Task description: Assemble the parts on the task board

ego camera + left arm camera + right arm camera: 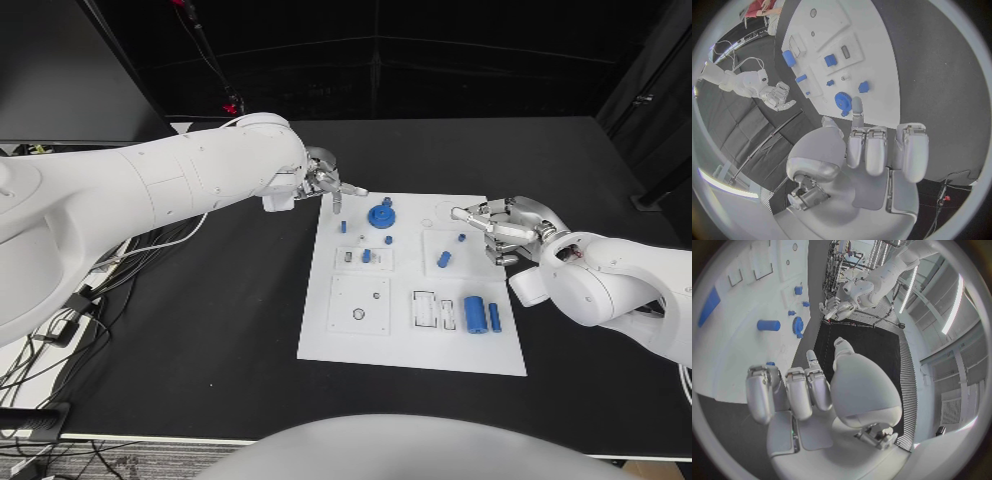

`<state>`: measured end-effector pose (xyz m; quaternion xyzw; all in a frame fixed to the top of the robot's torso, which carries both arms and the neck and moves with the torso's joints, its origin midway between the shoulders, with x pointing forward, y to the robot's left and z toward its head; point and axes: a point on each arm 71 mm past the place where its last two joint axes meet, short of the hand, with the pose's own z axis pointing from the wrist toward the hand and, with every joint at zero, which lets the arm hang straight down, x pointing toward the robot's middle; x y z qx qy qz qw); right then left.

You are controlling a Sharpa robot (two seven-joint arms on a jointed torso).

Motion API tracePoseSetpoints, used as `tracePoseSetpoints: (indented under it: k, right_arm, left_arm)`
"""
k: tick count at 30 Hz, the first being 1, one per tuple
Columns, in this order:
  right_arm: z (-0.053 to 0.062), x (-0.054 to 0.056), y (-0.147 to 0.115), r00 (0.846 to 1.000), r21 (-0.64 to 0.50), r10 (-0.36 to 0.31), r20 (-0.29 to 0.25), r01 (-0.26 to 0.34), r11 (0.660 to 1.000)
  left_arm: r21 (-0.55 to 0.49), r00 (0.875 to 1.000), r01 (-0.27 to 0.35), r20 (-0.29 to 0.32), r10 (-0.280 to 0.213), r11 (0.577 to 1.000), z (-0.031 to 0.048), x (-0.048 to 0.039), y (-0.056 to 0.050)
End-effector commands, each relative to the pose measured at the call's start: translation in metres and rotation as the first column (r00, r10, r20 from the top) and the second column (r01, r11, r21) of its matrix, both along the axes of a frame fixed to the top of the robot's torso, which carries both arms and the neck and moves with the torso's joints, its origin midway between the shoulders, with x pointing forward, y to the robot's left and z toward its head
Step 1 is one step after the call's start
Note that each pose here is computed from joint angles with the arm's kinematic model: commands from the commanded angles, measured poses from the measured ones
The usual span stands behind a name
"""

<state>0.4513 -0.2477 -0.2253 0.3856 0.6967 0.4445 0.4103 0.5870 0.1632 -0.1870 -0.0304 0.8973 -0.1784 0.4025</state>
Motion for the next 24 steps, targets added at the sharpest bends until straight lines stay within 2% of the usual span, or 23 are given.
tracePoseSetpoints:
  k: [1, 16, 24]
  right_arm:
    - [0.0009, 0.0001, 0.0017, 1.0, 0.004, 0.012, 0.003, -0.012, 1.0]
    - [0.0004, 0.0006, 0.0035, 1.0, 0.005, 0.015, 0.002, -0.015, 1.0]
    - [0.0001, 0.0005, 0.004, 1.0, 0.005, 0.016, 0.002, -0.016, 1.0]
  left_arm:
    - [0.06, 1.0, -0.025, 0.012, 0.024, 0.998, -0.002, 0.002, 0.0029]
    - [0.127, 1.0, -0.014, 0.023, 0.011, 0.992, -0.0077, 0.003, -0.0016]
    - [0.146, 1.0, -0.012, 0.006, 0.011, 0.989, -0.0099, 0.0034, -0.0027]
